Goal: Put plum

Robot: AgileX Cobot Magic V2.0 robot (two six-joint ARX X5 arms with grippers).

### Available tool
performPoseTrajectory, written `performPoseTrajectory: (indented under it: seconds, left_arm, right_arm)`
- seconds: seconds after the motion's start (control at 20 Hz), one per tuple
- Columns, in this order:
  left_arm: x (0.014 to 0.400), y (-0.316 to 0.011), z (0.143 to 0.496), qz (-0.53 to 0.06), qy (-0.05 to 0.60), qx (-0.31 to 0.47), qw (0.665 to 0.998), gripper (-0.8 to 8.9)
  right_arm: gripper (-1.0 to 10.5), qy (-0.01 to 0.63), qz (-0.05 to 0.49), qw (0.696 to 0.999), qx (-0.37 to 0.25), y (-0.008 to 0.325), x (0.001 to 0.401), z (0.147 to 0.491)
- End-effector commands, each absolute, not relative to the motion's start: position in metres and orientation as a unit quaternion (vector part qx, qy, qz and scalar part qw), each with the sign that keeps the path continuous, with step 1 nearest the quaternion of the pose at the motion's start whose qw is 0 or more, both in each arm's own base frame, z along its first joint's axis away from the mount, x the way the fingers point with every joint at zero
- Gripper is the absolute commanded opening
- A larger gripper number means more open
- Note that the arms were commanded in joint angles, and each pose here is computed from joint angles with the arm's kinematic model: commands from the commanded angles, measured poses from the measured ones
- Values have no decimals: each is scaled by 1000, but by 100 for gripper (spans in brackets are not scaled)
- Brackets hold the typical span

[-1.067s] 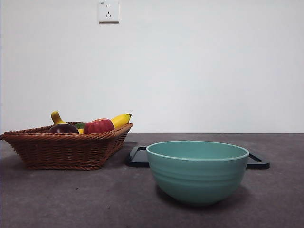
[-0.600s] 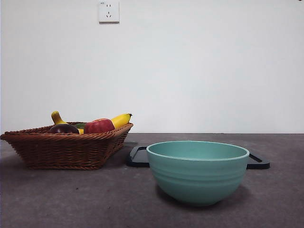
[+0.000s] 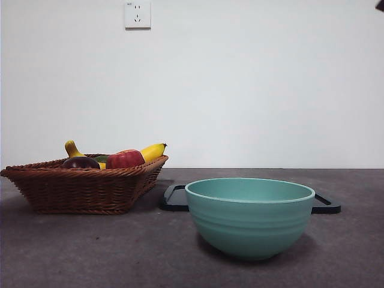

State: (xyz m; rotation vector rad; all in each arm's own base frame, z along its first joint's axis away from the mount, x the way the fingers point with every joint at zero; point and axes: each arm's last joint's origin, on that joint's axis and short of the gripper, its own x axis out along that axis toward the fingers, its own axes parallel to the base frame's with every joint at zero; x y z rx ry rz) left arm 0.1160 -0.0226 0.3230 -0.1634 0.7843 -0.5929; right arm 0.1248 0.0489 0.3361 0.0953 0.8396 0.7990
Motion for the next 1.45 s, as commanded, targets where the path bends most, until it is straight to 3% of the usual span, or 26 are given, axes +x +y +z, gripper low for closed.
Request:
performPoseTrajectory:
  seconds: [0.05,0.4,0.7,1.1,1.45]
  left_arm:
    - [117,-23,328,-290,367,-71,881,437]
    - [120,-23,328,-287,367,-77,882,441]
    - [143,-25,336,-261,369,-73,889,437]
    - [218,-48,355,-209,393,-9,895,436]
    - [282,-80,314,-202,431,52,878,436]
  right_arm:
    - [391,385,384,839,38,50,125,342]
    - [391,385,384,838,38,50,125,342]
    - [391,385,384,839,38,50,125,342]
    - [391,379,385,841,37,50,126,343]
    - [391,377,385,841,37,50,126,343]
